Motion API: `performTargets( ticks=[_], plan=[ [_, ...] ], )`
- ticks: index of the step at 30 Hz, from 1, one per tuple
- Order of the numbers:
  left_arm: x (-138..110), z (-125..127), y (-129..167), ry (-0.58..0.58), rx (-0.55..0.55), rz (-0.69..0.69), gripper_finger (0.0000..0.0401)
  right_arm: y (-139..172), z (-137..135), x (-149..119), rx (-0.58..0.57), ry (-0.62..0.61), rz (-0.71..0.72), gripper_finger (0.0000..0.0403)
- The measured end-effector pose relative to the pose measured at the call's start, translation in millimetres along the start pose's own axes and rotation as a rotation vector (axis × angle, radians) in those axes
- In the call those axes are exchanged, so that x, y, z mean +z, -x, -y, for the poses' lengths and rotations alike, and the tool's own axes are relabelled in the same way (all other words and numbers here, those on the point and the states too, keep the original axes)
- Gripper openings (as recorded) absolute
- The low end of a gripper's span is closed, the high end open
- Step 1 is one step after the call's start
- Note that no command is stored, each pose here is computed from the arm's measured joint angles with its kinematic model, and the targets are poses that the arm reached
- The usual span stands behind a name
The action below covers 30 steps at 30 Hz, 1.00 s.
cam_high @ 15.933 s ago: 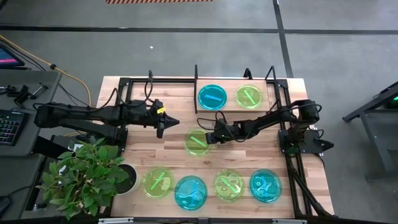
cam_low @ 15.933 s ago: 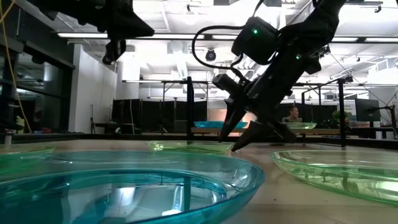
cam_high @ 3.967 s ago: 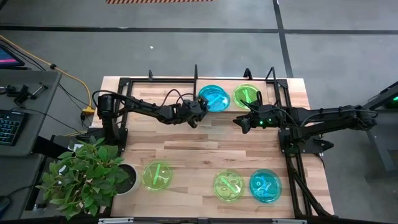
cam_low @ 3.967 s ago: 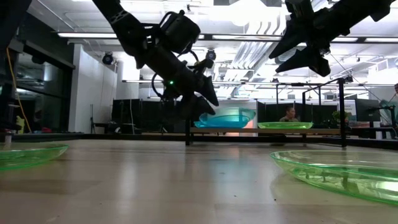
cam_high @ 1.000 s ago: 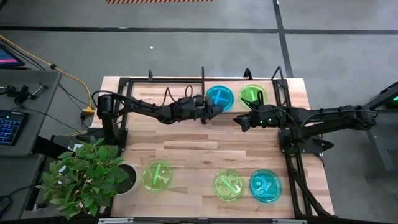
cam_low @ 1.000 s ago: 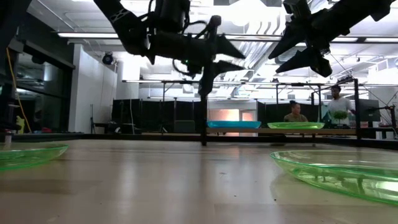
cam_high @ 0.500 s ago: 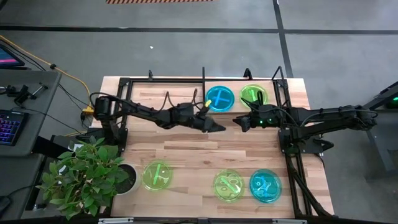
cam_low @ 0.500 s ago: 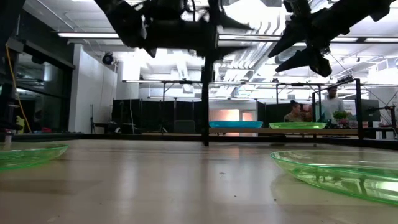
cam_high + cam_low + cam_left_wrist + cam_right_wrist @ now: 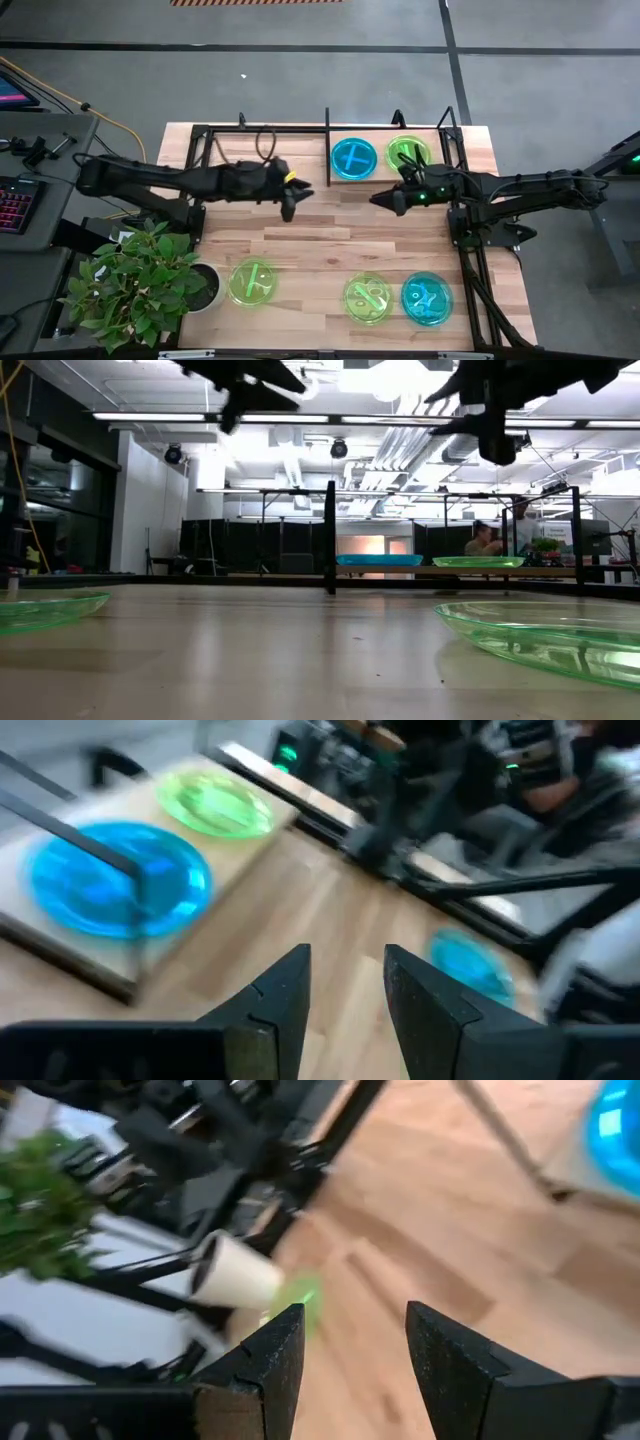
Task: Place and stack plates onto a shelf
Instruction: Stack the right green plate on top of the green plate on the shelf
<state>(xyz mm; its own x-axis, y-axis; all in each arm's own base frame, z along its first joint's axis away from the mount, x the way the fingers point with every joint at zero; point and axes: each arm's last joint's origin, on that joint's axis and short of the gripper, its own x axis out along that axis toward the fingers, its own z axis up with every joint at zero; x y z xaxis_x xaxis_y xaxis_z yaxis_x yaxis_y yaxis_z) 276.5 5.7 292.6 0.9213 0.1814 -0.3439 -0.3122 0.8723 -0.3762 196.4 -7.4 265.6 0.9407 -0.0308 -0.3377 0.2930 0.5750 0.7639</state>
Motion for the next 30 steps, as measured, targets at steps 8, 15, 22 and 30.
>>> performTargets(
  ticks=[8,15,22,30],
  plan=[
    [-2,12,17,-0.079,0.043,0.025,0.0117,-6,-9,-21,0.156,-0.134,-0.332,0.0161],
    [-4,12,15,-0.066,0.047,0.013,0.0117,-13,1,-87,-0.173,-0.158,-0.704,0.0161],
    [-4,12,14,-0.072,0.054,0.013,0.0117,-28,12,-136,-0.412,-0.18,-0.845,0.0161],
    [-4,11,14,-0.065,0.056,0.016,0.0117,-60,24,-160,-0.452,-0.181,-0.807,0.0161]
  ],
)
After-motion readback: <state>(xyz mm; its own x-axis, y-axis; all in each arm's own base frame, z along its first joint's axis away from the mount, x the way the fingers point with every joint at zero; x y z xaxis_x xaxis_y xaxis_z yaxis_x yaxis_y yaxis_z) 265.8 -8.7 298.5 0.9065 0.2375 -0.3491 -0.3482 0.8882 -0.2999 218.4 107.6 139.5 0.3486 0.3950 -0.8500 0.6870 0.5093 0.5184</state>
